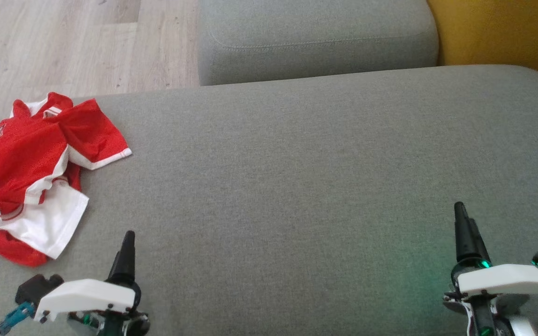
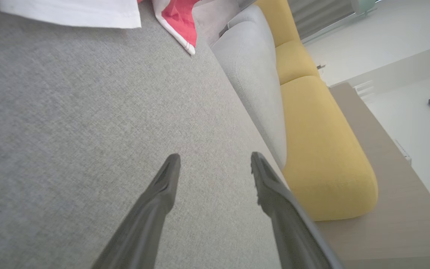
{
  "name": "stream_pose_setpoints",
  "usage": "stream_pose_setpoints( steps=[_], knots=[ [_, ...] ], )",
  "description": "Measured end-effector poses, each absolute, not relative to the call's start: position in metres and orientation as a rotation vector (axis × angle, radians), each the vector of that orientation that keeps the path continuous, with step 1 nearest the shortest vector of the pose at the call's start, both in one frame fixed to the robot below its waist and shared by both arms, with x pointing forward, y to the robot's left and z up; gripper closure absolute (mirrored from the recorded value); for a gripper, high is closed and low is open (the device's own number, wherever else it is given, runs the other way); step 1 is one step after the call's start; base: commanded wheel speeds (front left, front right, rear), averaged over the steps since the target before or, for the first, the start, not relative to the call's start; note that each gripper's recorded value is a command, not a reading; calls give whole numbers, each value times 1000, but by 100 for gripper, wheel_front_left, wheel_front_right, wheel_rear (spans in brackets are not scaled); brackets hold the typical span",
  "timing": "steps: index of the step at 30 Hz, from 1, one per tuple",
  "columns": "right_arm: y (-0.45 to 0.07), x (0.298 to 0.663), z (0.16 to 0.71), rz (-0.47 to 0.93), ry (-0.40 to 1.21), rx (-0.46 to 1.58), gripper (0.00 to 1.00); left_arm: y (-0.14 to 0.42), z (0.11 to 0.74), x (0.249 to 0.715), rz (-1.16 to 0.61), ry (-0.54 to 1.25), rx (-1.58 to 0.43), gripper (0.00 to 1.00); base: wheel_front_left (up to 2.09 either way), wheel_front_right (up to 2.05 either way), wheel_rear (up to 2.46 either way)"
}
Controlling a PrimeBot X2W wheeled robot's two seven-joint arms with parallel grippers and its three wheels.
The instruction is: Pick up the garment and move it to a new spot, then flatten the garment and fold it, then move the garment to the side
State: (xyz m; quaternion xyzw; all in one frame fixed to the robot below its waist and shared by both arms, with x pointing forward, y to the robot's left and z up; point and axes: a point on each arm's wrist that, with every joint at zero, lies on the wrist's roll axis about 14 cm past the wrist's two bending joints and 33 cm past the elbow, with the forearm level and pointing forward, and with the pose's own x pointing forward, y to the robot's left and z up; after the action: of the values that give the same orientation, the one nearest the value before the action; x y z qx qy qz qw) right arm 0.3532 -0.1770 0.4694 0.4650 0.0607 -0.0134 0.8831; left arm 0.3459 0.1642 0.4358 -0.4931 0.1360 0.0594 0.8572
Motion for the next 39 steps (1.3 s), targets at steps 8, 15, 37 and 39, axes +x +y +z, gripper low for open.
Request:
stream_pose_setpoints(
  steps=[8, 15, 37, 39],
  knots=[
    [-171, 352, 473, 2, 120, 870, 0, 168, 434, 343, 134, 289, -934, 0, 0, 0, 0],
    [-170, 352, 476, 16, 107, 790, 0, 168, 427, 337, 141, 309, -843, 0, 0, 0, 0],
    [-166, 346, 478, 51, 76, 524, 0, 174, 436, 333, 118, 247, -517, 0, 0, 0, 0],
    [-166, 346, 479, 54, 72, 500, 0, 175, 435, 332, 117, 246, -490, 0, 0, 0, 0]
  ],
)
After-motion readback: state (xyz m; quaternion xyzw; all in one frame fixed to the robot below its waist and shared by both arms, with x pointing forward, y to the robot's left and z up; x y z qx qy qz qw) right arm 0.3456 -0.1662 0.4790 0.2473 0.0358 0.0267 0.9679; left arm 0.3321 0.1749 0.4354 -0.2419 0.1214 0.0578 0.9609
